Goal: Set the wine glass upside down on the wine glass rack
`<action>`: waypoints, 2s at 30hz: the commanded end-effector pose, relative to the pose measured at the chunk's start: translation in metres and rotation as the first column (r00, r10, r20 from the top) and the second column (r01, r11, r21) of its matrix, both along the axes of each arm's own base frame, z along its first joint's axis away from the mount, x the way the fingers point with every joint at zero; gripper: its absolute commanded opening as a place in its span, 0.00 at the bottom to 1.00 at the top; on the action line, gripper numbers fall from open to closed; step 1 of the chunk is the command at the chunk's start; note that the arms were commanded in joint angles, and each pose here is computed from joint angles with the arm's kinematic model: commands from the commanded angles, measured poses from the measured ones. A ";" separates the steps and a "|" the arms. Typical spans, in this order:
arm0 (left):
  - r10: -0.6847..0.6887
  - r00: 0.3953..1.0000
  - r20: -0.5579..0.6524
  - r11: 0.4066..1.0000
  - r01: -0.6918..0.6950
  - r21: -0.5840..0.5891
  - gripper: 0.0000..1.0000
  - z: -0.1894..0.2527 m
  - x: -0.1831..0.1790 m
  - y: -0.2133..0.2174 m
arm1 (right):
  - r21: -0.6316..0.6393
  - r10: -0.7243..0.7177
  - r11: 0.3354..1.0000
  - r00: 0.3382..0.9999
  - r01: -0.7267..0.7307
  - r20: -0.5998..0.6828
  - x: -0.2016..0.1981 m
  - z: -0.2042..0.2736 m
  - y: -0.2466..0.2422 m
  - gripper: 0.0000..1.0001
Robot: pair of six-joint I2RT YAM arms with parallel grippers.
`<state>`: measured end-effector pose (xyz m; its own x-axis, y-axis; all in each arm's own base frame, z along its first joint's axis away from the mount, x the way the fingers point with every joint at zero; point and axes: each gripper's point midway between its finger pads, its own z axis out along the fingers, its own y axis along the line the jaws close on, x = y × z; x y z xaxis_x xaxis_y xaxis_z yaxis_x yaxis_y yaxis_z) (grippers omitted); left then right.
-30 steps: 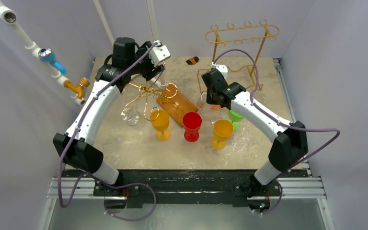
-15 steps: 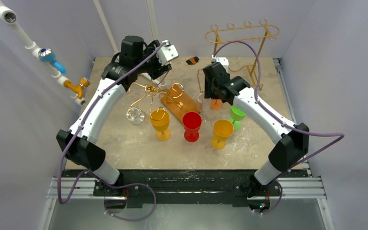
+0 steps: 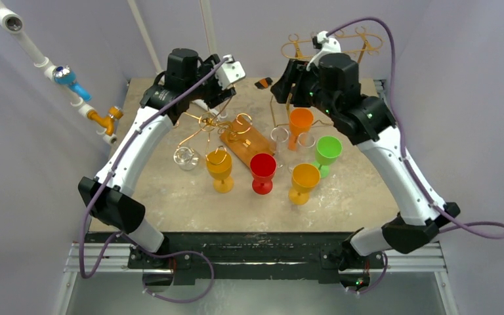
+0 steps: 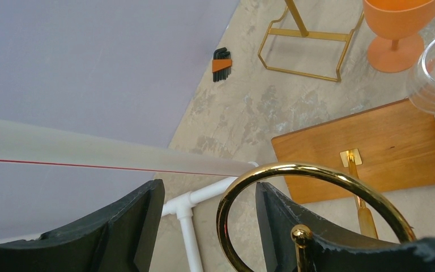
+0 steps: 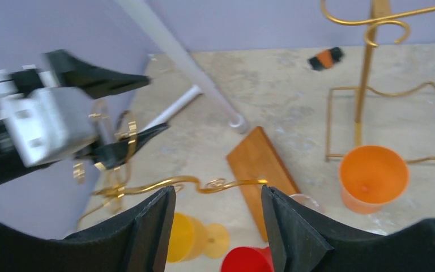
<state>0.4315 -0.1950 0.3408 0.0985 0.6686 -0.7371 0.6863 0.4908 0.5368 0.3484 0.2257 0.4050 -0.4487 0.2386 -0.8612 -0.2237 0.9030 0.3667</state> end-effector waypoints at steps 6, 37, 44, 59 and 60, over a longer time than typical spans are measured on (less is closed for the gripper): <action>0.063 0.998 0.024 0.998 -0.064 0.008 0.64 0.011 0.006 0.003 | 0.159 0.400 0.906 0.916 -0.391 -0.024 -0.047 0.011 0.062 0.67; 0.103 0.992 0.077 0.992 -0.107 0.058 0.92 0.028 0.007 0.016 | 0.316 0.435 0.875 0.881 -0.366 -0.187 -0.033 -0.053 0.091 0.00; 0.138 0.979 0.148 0.982 -0.155 0.112 0.98 0.060 0.002 0.035 | 0.351 0.385 0.890 0.892 -0.292 -0.236 -0.023 -0.061 0.087 0.00; 0.334 0.899 0.283 0.941 -0.337 -0.039 1.00 0.126 0.014 0.098 | 0.437 0.366 0.873 0.884 -0.217 -0.291 -0.015 -0.059 0.090 0.00; 0.343 0.893 0.291 0.937 -0.347 -0.040 1.00 0.127 0.014 0.101 | 0.449 0.369 0.868 0.880 -0.212 -0.299 -0.015 -0.060 0.091 0.00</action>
<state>0.4444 -0.1496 0.3606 0.0555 0.7628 -0.6443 0.6206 0.4791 0.6207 0.3163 0.3344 0.3499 -0.8066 0.2327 -0.5434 -0.3531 0.5475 0.7586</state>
